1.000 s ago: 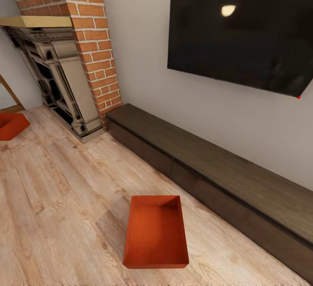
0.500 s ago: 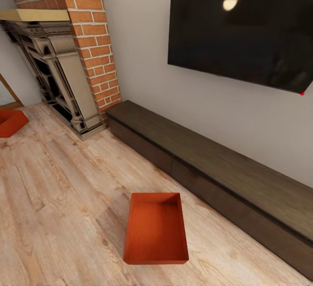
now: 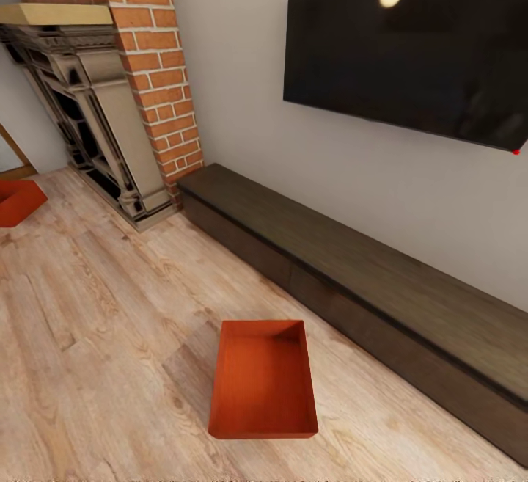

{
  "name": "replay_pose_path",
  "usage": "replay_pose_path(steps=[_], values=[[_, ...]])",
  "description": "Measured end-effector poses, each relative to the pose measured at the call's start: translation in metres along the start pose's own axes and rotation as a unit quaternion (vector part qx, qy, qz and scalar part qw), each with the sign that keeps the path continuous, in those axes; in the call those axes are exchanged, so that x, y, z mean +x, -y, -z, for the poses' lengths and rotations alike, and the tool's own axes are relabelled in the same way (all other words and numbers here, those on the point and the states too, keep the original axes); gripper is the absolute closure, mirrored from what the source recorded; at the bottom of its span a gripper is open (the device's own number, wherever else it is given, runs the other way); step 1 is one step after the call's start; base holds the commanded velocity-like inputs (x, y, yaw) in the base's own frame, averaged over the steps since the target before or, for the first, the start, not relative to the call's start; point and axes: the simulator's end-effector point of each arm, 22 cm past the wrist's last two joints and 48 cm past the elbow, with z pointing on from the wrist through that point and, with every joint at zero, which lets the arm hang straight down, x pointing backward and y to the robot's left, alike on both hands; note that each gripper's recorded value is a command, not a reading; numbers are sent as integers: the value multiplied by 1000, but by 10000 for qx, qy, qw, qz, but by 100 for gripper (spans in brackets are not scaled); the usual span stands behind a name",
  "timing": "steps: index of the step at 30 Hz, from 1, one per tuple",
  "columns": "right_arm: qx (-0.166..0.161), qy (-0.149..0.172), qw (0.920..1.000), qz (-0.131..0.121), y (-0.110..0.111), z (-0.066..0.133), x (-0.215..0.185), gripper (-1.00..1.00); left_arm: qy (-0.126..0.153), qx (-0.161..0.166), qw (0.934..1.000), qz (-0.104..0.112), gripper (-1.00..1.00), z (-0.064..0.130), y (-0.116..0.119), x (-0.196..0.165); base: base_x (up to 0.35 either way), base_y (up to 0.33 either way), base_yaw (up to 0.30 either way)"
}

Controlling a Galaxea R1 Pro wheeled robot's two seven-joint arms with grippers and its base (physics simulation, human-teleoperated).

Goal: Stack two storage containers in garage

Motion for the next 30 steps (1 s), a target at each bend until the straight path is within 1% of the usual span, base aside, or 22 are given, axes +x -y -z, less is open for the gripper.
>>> replay_pose_path(steps=[16,30], values=[[-44,-108,9999,6,-4,-1,9,-100,-84,-17,10000,33,-100,0,-1,6,0,0,0],[-70,-102,9999,19,-6,-1,8,-100,-125,-21,9999,60,-100,0,-1,10,0,0,0]])
